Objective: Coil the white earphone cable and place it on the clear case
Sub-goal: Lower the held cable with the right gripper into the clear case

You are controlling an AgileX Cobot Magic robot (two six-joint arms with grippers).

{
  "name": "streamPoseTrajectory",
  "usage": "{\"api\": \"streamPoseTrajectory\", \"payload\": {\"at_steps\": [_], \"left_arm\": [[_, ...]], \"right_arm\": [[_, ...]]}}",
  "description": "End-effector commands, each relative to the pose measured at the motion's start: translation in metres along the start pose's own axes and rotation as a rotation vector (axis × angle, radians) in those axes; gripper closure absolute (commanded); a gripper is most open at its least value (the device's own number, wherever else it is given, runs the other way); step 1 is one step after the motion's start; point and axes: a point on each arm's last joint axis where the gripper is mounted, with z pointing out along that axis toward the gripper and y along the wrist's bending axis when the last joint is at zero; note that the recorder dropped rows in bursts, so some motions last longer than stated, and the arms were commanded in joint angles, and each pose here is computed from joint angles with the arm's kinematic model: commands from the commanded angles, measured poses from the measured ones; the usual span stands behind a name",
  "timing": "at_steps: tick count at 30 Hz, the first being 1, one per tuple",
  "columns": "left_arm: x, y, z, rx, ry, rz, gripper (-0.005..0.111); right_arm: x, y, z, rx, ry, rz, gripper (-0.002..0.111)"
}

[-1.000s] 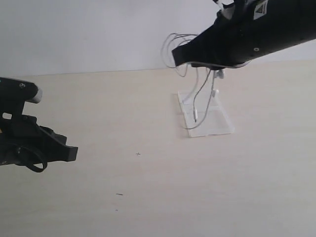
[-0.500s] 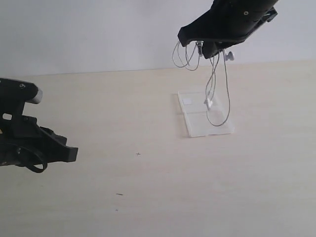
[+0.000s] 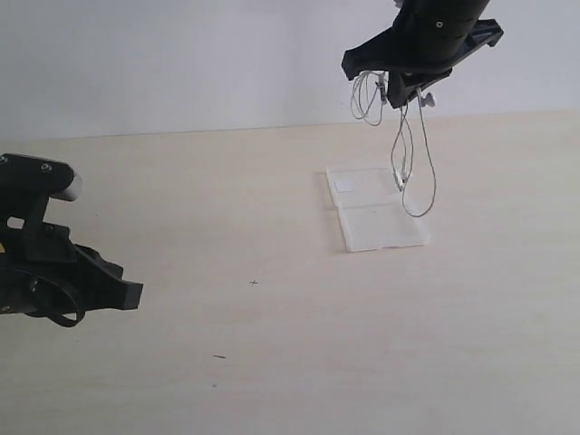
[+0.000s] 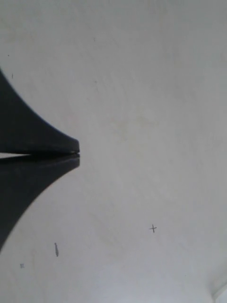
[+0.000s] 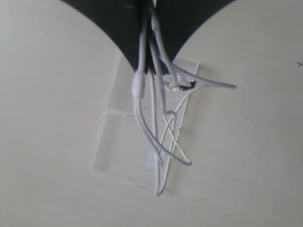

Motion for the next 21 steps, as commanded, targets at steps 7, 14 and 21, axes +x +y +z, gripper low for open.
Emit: {"api": "streamPoseTrajectory", "payload": {"at_steps": [7,14,21], "left_arm": [[0.005,-0.004,-0.001,0.021,0.045,-0.019,0.107],[0.007,-0.011,-0.001,0.042,0.059,0.002,0.107],[0.008,-0.011,-0.001,0.047,0.075,0.003,0.107]], "right_arm": [[-0.024,-0.01,0.049,-0.001,-0.018,0.01,0.108],[-0.03,-0.011,0.087,0.016,0.012,0.0,0.108],[-0.022,-0.019,0.119,0.026,0.081,0.018,0.108]]}}
